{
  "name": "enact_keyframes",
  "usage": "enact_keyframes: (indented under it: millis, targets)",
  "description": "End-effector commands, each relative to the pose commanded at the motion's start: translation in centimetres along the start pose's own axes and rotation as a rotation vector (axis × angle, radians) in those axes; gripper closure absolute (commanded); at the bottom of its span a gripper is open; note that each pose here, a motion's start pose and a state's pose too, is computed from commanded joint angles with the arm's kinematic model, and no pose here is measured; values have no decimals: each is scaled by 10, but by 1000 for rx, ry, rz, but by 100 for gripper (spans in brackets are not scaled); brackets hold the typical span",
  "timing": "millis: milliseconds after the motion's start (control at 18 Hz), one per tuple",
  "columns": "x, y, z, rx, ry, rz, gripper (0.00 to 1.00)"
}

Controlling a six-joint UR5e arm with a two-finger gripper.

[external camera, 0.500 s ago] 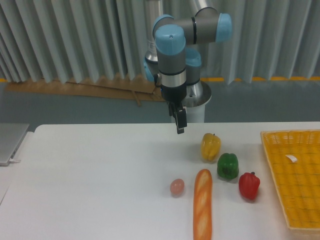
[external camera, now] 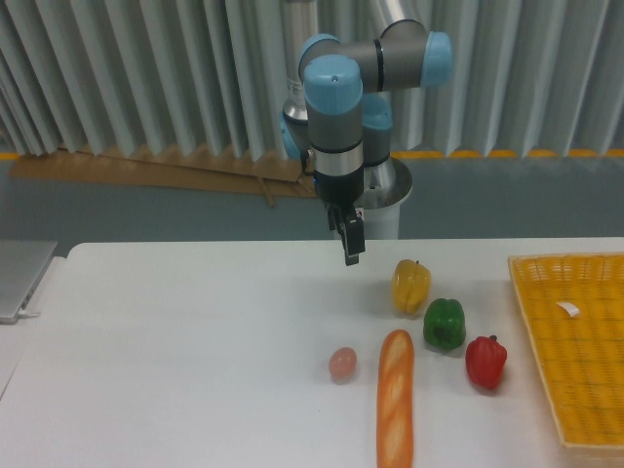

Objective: Place the bread in the basket

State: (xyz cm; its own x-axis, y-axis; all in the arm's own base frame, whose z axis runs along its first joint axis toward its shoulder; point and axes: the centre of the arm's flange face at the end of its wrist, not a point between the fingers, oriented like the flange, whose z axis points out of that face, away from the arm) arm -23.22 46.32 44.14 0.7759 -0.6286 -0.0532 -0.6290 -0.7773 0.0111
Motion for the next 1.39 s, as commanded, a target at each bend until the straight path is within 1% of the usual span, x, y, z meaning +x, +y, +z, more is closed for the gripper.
enact_keyframes:
  millis: [222, 278, 444, 722, 833, 1000, 1111, 1278, 1389]
  targets:
    - [1, 2, -13, -12, -10, 4, 0]
    - [4, 3, -16, -15, 5, 6, 0]
    - [12, 5, -27, -18, 17, 10, 0]
    - [11, 7, -23, -18, 30, -8, 0]
    - [9, 5, -18, -11, 40, -57, 0]
    - [5, 3, -9, -19, 55, -204, 0]
    - [0, 4, -2, -20, 66, -262, 0]
    - [-7, 6, 8, -24, 78, -274, 0]
    - [-11, 6, 9, -20, 60, -275, 0]
